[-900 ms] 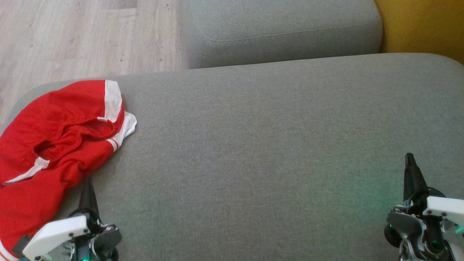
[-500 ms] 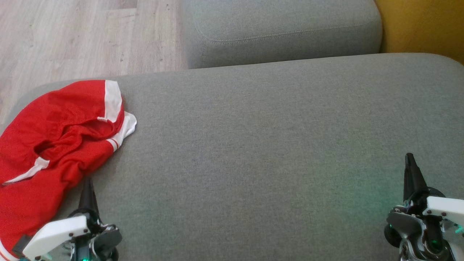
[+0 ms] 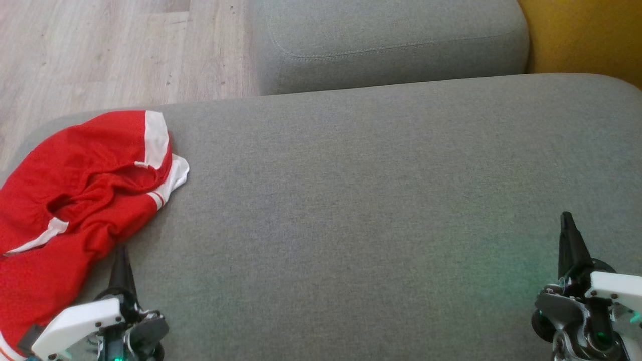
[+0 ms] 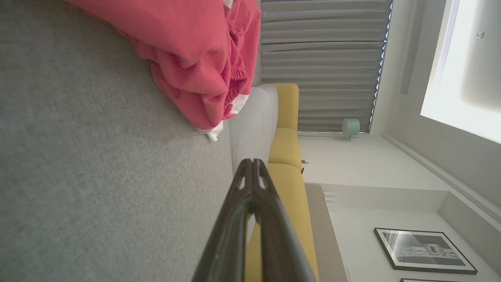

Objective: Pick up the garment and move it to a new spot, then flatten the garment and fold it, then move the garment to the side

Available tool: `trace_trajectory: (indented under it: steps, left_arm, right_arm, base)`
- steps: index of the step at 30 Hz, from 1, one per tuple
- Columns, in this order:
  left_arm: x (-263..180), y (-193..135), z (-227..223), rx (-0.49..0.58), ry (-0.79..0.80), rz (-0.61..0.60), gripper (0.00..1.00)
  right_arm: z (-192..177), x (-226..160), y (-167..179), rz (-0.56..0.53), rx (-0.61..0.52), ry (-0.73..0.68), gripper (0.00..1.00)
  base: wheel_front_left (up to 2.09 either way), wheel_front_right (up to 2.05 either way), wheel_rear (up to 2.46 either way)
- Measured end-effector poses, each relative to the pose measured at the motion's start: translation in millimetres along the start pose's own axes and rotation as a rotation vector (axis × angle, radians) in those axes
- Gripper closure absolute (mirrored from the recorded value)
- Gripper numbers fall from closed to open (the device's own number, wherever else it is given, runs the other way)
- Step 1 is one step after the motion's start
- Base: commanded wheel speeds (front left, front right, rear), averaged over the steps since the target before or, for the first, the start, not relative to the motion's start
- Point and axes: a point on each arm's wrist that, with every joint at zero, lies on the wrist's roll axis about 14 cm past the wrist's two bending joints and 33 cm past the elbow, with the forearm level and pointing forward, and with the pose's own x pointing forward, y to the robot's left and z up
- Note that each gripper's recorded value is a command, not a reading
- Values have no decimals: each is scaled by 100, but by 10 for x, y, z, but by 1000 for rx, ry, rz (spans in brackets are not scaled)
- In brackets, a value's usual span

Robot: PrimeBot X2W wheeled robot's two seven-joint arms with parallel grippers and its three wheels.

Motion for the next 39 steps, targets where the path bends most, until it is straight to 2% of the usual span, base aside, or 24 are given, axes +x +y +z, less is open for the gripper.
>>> trace_trajectory:
  steps: [33,34,36,39]
  left_arm:
    - [0,0,0,0,0,0,100]
    - [0,0,0,0,0,0,0]
    - [-16,68,-6,-2,1,21,0]
    - [-123,332,-17,-8,2,100,0]
  right_arm:
    - [0,0,0,0,0,0,100]
    - [0,0,0,0,0,0,0]
    - [-2,-20,-71,-21,2,0,0]
    - [0,-137,-353,-105,11,-4,0]
  base:
    - [0,0,0]
    - [0,0,0]
    - [0,0,0]
    - [0,0,0]
